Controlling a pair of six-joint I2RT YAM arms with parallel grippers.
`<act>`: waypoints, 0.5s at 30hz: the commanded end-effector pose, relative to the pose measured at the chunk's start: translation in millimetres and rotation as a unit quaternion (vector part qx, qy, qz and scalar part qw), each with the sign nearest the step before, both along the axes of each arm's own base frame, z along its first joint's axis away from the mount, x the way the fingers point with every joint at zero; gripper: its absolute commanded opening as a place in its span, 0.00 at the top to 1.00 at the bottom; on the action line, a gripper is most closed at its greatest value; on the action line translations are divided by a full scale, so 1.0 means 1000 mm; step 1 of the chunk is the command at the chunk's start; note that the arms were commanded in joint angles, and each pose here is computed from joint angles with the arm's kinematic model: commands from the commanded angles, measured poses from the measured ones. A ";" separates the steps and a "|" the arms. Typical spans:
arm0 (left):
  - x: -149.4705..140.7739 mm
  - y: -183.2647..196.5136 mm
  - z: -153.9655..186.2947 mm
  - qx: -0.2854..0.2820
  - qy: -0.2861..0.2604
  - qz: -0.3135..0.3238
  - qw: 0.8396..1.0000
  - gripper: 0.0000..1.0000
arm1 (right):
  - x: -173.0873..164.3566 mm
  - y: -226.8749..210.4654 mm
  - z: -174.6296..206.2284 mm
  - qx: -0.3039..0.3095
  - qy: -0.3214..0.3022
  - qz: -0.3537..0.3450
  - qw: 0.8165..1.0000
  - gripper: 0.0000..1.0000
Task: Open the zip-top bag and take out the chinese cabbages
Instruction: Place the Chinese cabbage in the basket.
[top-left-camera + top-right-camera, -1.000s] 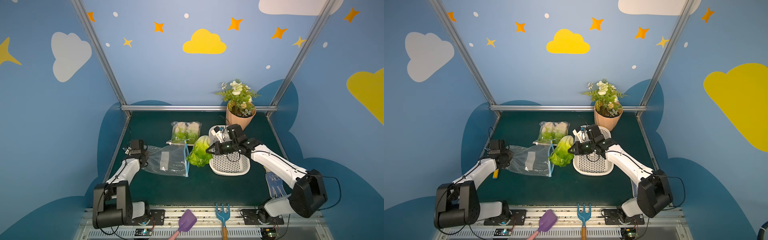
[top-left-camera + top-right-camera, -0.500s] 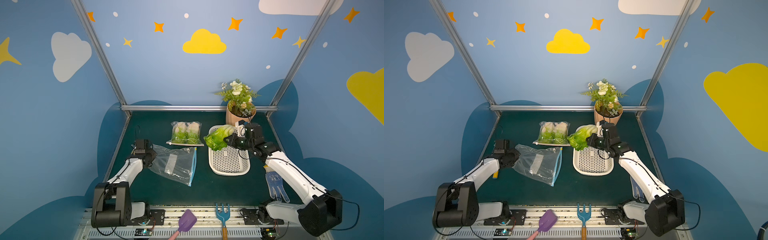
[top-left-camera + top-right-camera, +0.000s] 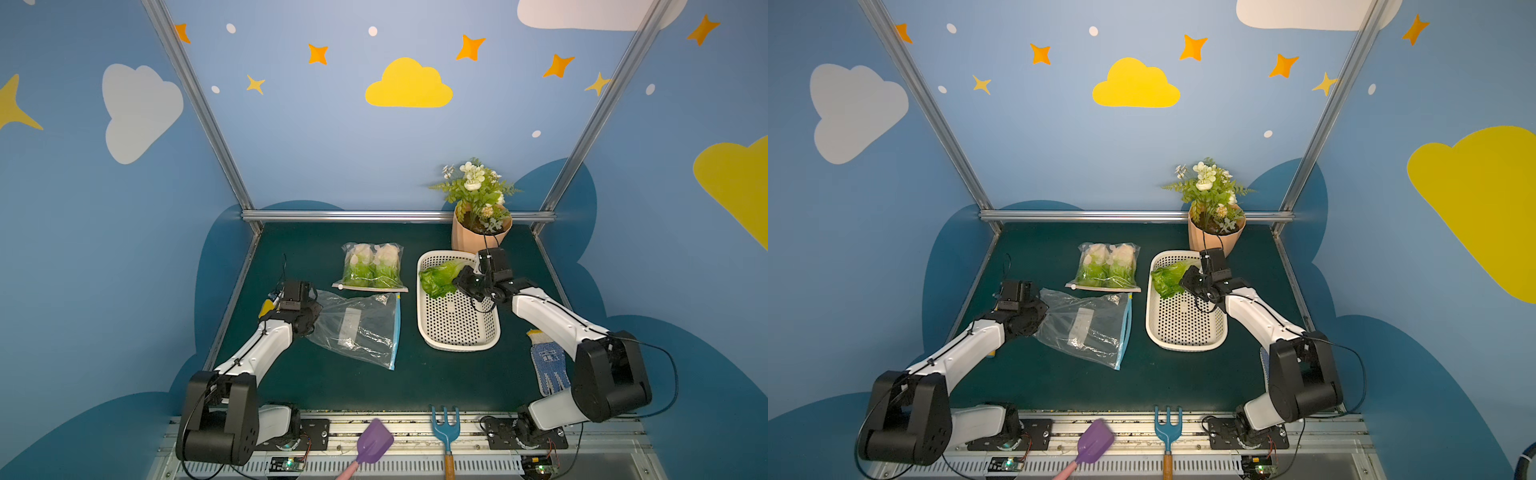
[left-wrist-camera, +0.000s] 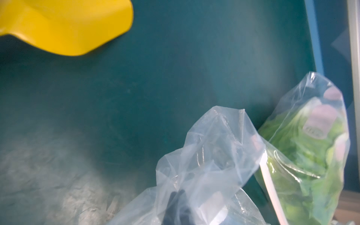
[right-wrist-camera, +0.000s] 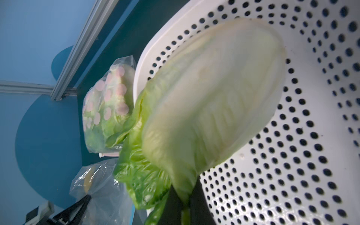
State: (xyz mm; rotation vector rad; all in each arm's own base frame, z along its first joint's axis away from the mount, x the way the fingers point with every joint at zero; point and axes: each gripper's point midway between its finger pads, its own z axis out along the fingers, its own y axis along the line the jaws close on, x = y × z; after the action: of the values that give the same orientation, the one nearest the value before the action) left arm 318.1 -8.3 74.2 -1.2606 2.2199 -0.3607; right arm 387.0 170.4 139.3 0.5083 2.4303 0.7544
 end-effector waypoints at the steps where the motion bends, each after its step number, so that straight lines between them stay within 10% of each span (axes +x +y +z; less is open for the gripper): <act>1: -0.009 0.013 0.000 0.015 0.003 0.044 0.999 0.92 | 0.025 -0.001 0.010 0.006 -0.025 -0.016 1.000 1.00; 5: -0.010 0.013 0.000 0.024 0.006 0.032 0.999 0.79 | 0.034 -0.001 -0.003 0.006 -0.014 -0.019 1.000 1.00; 15: -0.003 0.005 -0.004 0.008 0.018 0.018 1.000 0.25 | 0.036 0.001 -0.003 -0.001 -0.010 -0.004 1.000 0.42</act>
State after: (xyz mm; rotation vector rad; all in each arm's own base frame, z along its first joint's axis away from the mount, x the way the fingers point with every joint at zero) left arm 311.8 -2.5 63.6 -1.3169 2.2243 -0.3066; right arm 416.5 166.6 114.7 0.5538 2.4503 0.7236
